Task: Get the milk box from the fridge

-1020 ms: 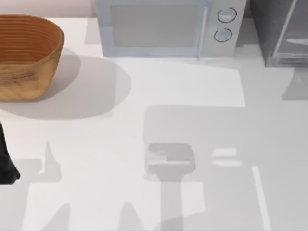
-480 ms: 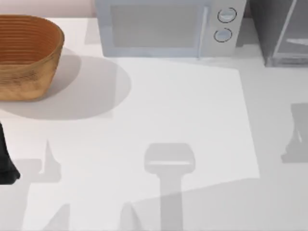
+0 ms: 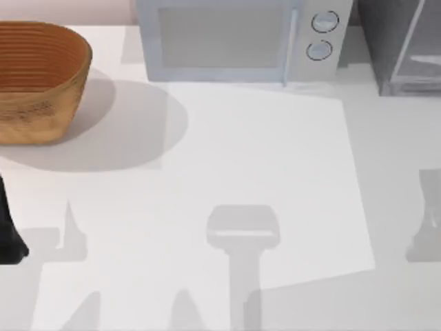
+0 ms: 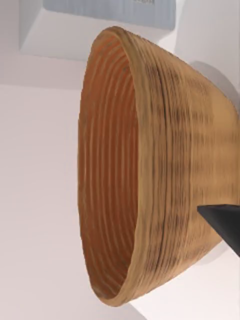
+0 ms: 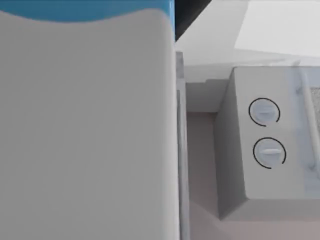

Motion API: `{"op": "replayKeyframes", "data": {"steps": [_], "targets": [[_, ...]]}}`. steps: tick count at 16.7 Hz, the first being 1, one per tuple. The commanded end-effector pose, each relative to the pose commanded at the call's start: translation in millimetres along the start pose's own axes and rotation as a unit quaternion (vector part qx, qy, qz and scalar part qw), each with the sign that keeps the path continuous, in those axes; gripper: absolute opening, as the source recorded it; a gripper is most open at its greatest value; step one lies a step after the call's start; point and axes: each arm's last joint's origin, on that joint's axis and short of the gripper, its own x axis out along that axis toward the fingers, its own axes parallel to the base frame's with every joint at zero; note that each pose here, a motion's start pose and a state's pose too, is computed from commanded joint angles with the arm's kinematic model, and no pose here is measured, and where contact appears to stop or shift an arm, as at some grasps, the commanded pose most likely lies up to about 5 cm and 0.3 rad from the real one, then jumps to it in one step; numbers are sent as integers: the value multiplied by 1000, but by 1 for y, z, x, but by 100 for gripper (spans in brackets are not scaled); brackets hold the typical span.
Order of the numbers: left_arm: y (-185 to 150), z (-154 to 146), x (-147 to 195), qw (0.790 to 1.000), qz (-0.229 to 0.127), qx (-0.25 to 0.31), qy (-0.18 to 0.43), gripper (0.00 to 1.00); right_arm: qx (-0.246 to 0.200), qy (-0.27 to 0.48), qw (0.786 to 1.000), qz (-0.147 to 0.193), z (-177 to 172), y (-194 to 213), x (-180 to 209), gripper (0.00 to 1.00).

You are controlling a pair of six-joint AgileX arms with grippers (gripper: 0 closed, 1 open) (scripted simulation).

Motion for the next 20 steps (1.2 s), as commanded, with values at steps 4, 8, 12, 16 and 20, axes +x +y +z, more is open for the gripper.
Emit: {"op": "replayKeyframes", "data": {"steps": [4, 8, 12, 16, 20], "targets": [[0, 0, 0, 1000, 0, 0, 0, 100, 1, 1, 1000, -1, 0, 0, 0, 0], [0, 0, 0, 1000, 0, 0, 0, 100, 1, 1, 1000, 11, 6, 2, 3, 0], [0, 0, 0, 1000, 0, 0, 0, 100, 1, 2, 999, 50, 24, 12, 16, 0], [0, 0, 0, 1000, 0, 0, 0, 100, 1, -2, 994, 108, 46, 33, 43, 0], [0, 0, 0, 1000, 0, 0, 0, 100, 1, -3, 984, 176, 55, 68, 80, 0]]}}
